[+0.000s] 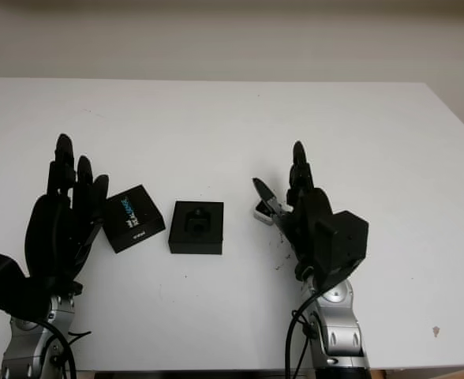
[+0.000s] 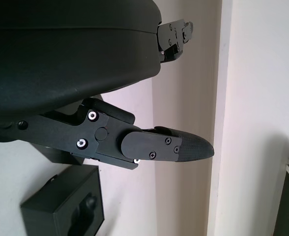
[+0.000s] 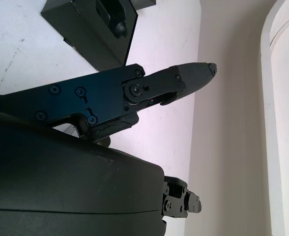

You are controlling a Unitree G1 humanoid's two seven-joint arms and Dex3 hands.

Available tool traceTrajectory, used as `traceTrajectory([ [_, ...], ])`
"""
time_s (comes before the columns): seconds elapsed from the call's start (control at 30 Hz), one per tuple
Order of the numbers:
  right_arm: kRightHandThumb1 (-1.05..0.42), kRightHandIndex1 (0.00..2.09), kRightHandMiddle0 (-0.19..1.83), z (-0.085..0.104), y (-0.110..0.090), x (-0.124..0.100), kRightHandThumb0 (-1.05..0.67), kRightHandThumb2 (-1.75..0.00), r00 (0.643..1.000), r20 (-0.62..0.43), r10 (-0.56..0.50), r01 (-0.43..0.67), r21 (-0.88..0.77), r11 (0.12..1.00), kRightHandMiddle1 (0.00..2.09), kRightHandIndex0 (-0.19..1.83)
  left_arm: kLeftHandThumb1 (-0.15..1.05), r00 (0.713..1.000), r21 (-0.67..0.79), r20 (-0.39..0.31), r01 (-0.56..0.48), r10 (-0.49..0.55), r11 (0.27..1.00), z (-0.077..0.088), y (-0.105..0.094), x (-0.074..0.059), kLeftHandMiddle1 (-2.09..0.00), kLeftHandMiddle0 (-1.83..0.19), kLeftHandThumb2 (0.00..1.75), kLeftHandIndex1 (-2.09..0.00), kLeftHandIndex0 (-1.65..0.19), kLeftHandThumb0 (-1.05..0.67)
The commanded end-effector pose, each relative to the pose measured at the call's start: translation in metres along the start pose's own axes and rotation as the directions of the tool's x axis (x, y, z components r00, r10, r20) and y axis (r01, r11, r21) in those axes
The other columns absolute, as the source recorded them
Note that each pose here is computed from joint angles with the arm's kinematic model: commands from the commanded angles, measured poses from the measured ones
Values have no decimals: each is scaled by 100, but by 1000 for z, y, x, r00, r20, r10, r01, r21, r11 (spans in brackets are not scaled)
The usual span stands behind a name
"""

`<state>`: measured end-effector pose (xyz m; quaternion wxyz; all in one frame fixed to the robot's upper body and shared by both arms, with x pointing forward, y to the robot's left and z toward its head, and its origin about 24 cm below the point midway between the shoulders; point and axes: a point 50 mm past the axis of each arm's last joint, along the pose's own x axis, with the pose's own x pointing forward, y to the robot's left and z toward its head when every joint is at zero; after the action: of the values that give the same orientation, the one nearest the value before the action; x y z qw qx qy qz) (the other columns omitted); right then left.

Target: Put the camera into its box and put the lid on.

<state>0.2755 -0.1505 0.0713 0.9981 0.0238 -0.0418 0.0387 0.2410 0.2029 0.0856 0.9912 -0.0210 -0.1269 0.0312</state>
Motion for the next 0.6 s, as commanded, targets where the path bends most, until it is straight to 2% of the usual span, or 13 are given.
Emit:
traceTrajectory([
  [0.0,-105,6,-9,5,-1,-2,-66,-7,1000,19,-1,1,-7,1000,6,-12,105,1000,-3,17,4,-4,1000,3,-3,-2,-6,15,27,-4,19,-64],
  [0.23,-105,7,-7,7,5,13,-64,-6,1000,16,16,-16,-10,1000,7,-9,105,1000,-1,18,9,-9,1000,3,-4,11,-6,15,27,-5,18,-64],
  [0.33,-102,8,-5,17,6,17,-59,-5,999,39,17,-16,-19,1000,7,-6,105,1000,-7,20,10,-10,1000,4,-3,12,-5,15,25,-5,19,-65],
  [0.43,-95,13,1,35,-4,20,-54,-3,992,119,28,-3,-203,979,10,3,105,1000,-14,30,10,-10,1000,4,-2,15,-6,14,24,-5,19,-64],
  [0.5,-92,18,12,49,-12,23,-56,-3,986,159,49,17,-389,921,16,15,105,999,-15,35,14,-14,1000,5,-2,16,-5,15,25,-4,19,-63],
  [0.57,-88,22,18,59,-18,27,-58,-3,984,164,66,27,-504,863,21,23,105,999,-23,38,16,-15,1000,5,-2,17,-5,15,25,-4,19,-62],
])
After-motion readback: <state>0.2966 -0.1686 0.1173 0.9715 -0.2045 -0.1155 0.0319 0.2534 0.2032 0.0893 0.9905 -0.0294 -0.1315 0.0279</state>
